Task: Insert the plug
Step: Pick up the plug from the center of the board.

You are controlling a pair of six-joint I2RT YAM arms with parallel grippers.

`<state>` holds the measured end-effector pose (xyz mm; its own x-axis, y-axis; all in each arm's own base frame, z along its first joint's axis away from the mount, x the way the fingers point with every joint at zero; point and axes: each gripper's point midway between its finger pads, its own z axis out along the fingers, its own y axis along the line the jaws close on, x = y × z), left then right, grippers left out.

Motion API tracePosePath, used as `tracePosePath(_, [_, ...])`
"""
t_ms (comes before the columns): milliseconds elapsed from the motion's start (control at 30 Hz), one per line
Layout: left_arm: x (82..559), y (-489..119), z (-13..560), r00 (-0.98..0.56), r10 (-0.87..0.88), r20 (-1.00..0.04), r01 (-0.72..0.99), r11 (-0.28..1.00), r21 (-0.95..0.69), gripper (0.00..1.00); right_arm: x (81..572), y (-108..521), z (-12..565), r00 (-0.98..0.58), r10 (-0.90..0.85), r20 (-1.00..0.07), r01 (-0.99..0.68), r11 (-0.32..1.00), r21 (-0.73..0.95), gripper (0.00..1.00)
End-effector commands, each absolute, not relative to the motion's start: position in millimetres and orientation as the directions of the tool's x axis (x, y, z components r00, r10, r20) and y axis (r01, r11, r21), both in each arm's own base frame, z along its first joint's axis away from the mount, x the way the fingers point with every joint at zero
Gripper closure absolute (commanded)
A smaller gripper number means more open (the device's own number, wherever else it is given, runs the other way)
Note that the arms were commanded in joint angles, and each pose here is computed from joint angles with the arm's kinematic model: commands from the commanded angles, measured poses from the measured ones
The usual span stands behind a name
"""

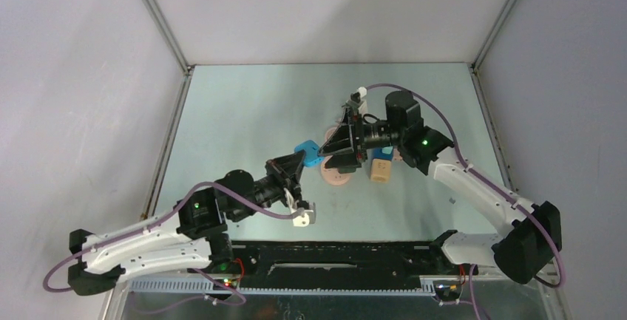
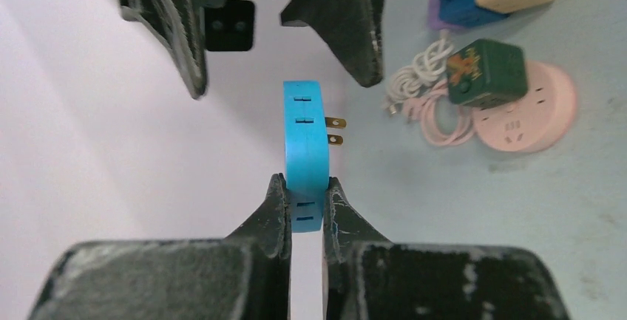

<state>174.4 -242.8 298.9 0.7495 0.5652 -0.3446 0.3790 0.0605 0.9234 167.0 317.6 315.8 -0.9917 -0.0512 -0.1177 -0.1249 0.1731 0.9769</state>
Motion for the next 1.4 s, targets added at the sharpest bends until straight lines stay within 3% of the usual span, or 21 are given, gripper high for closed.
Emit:
tracePosePath(0, [184.6,-234.2,321.5,0.747,0.628,-0.219,0.23,0.065,0.971,1.0,169.1,331.5,328.5,-0.998,-0.034,-0.058,-0.063,0.153,0.986,0.26])
tracePosePath(67, [184.2,-235.6,318.8,0.748,0.633,-0.201,0.226,0.042,0.973,1.0,167.5,335.6,330.0,-0.998,-0.042,-0.047,-0.052,0.144,0.988,0.33])
tracePosePath(267, [178.0,-240.6,319.7,0.766,0.615,-0.189,0.214,0.034,0.976,1.0,176.4,341.5,325.5,-0.999,-0.021,-0.03,-0.032,0.147,0.989,0.4])
tracePosePath(367, [174.9,-242.6,321.1,0.772,0.606,-0.191,0.214,0.036,0.976,1.0,186.8,344.1,327.8,-0.999,0.003,-0.039,-0.039,0.128,0.991,0.49])
tracePosePath(467, [172.6,-244.4,323.6,0.776,0.596,-0.204,0.217,0.052,0.975,1.0,193.4,344.7,325.0,-0.999,0.022,-0.036,-0.033,0.132,0.991,0.67])
tracePosePath(533, [171.2,-245.7,323.8,0.778,0.589,-0.218,0.225,0.062,0.972,1.0,195.1,345.5,326.5,-0.999,0.019,-0.04,-0.038,0.121,0.992,0.91])
tracePosePath(567, [170.6,-246.2,324.1,0.777,0.586,-0.228,0.232,0.07,0.97,1.0,195.6,345.1,327.5,-0.999,0.019,-0.045,-0.043,0.117,0.992,0.98])
tracePosePath(633, [170.9,-246.1,324.0,0.766,0.585,-0.267,0.258,0.101,0.961,0.99,195.8,342.6,328.4,-0.998,0.025,-0.063,-0.06,0.119,0.991,1.0])
tracePosePath(667, [170.9,-245.9,326.1,0.757,0.58,-0.301,0.279,0.13,0.952,0.89,196.4,340.5,327.5,-0.997,0.028,-0.076,-0.072,0.125,0.99,1.0])
tracePosePath(700, [169.9,-246.2,328.0,0.744,0.568,-0.351,0.313,0.168,0.935,0.68,195.8,337.5,324.3,-0.996,0.032,-0.086,-0.08,0.141,0.987,1.0])
tracePosePath(767, [168.9,-244.9,332.0,0.684,0.528,-0.503,0.413,0.288,0.864,0.07,195.4,330.7,318.9,-0.991,0.033,-0.132,-0.125,0.168,0.978,1.0])
tracePosePath(800, [168.0,-243.9,334.1,0.65,0.5,-0.573,0.459,0.343,0.82,0.01,196.6,325.7,315.4,-0.987,0.041,-0.154,-0.143,0.188,0.972,1.0])
tracePosePath(933, [159.9,-239.2,355.1,0.409,0.274,-0.871,0.666,0.562,0.49,0.0,196.7,310.4,310.1,-0.954,0.045,-0.296,-0.278,0.235,0.931,1.0])
tracePosePath(1033, [154.7,-242.6,364.1,0.122,0.149,-0.981,0.786,0.589,0.187,0.0,196.5,300.6,304.6,-0.927,0.055,-0.37,-0.341,0.286,0.896,1.0])
tracePosePath(1133, [151.3,-248.4,368.9,-0.103,0.131,-0.986,0.808,0.589,-0.006,0.0,194.7,294.4,298.9,-0.908,0.048,-0.416,-0.38,0.324,0.867,1.0])
tracePosePath(1367, [127.5,-274.3,374.0,-0.341,0.186,-0.921,0.857,0.464,-0.224,0.0,189.5,292.0,291.7,-0.892,0.024,-0.451,-0.413,0.356,0.838,1.0])
